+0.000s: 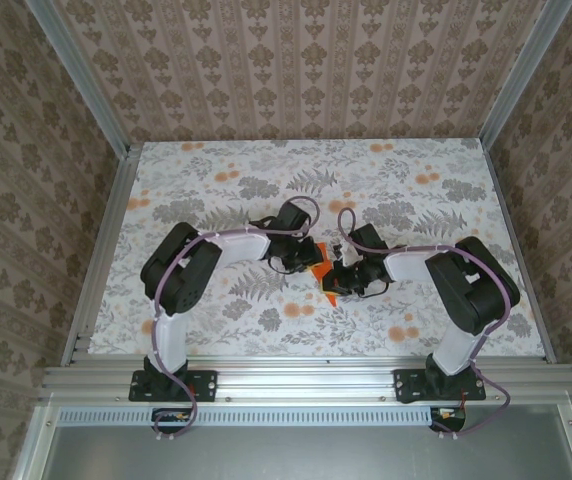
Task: Fold a paper plane with a square sheet of paper (pick it up from the middle)
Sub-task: Fold the wing for the fifth time at the center of the table.
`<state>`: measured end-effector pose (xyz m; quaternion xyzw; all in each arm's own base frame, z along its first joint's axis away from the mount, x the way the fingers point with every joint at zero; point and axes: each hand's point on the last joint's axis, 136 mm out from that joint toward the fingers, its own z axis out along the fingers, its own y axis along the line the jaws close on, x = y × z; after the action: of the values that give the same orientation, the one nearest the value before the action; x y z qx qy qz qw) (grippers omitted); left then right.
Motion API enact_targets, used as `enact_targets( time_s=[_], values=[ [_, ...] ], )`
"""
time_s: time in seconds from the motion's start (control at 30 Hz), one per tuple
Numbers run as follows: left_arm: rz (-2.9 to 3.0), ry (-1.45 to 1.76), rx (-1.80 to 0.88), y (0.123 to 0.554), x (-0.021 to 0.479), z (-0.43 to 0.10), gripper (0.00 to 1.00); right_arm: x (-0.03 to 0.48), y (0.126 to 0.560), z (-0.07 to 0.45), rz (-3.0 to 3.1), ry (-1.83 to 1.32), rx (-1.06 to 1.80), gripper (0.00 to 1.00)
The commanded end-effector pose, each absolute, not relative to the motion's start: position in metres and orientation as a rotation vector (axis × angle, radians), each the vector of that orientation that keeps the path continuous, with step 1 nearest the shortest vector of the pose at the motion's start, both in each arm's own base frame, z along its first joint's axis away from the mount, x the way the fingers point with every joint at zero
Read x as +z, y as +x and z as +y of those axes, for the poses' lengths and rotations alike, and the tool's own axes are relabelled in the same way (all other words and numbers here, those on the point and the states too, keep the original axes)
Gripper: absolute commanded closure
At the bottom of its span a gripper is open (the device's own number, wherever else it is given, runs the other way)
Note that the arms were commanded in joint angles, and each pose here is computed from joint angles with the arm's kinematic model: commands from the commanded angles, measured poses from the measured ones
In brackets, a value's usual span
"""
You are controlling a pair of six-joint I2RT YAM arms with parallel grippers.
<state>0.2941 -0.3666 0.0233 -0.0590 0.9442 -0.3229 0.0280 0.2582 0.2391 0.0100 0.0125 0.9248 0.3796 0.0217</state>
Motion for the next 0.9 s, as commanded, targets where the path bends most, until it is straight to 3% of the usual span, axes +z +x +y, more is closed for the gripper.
enact_targets(
  time_s=[0.0,0.53,0.87],
  values=[
    [2.898,-0.19,-0.887,0.313,0.02,-0.342,0.8,-0.034,0.217,0.212,3.086,0.14,1.002,0.98],
    [2.837,-0.214,-0.984,0.357,0.021,-0.319,0.76,-0.034,0.21,0.212,3.107,0.119,1.037,0.99],
    [2.785,-0.216,-1.025,0.37,0.049,-0.311,0.73,-0.031,0.214,0.215,3.096,0.113,1.054,0.99]
  ],
)
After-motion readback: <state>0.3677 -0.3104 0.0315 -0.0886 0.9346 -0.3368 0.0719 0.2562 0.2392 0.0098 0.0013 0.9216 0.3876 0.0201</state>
